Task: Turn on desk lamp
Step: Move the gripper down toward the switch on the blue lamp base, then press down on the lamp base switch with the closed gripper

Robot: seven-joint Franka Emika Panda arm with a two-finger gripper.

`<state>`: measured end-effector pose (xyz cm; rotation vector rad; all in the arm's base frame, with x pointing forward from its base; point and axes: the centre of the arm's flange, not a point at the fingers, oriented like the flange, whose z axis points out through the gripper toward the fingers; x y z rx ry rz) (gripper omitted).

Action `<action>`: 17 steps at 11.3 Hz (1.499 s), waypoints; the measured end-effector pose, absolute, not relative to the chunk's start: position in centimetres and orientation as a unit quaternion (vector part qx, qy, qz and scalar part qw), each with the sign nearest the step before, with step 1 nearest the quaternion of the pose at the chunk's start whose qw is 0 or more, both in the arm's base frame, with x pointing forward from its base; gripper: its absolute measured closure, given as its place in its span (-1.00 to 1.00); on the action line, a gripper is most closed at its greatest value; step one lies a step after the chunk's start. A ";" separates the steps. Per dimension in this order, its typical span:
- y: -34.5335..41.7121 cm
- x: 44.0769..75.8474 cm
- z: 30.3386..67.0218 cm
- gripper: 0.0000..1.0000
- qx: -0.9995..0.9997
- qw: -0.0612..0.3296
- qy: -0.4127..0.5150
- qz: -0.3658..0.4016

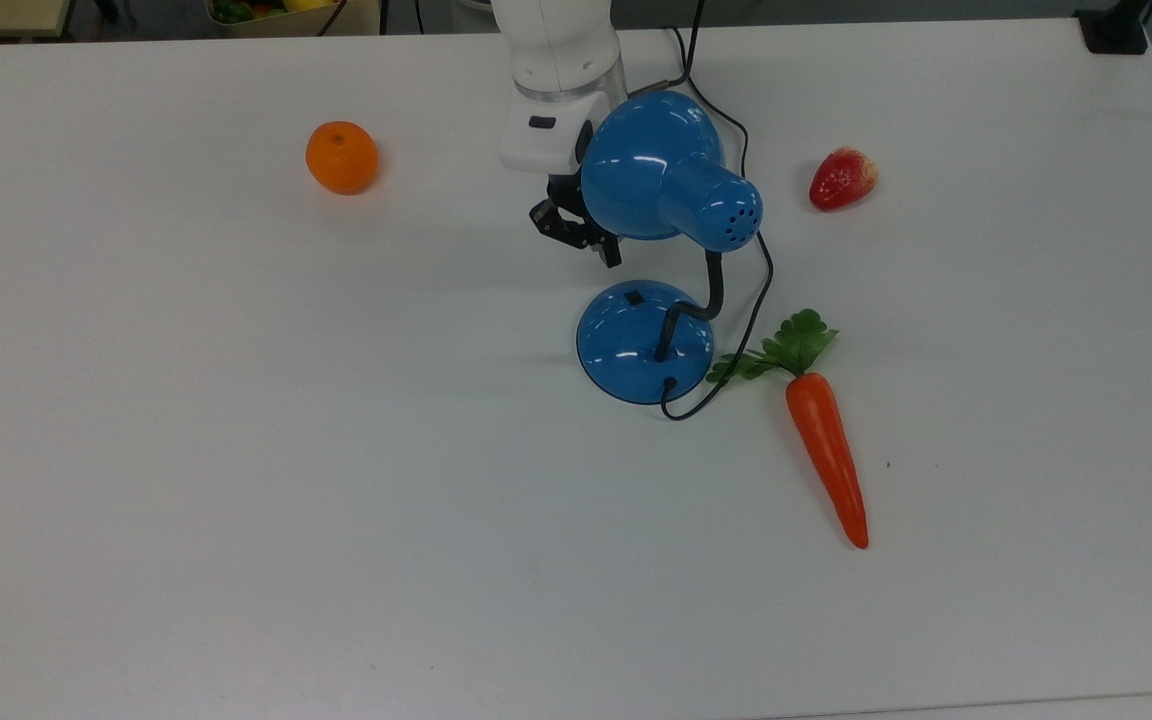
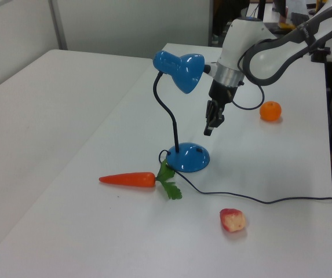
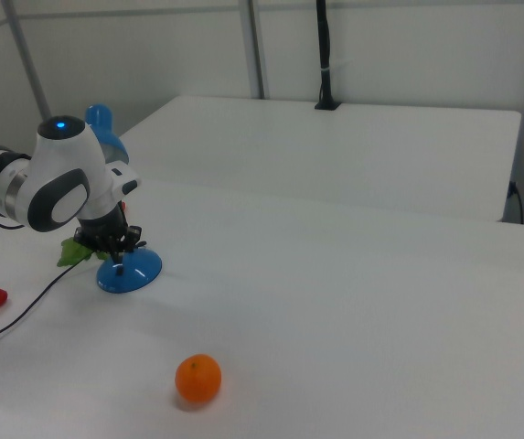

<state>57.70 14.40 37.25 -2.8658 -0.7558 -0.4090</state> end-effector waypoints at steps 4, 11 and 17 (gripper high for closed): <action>15.5 59.0 36.4 0.98 -0.955 0.072 -0.256 -0.134; 16.7 59.7 34.0 0.98 -0.954 0.065 -0.257 -0.141; 17.6 59.4 34.0 0.98 -0.953 0.069 -0.261 -0.140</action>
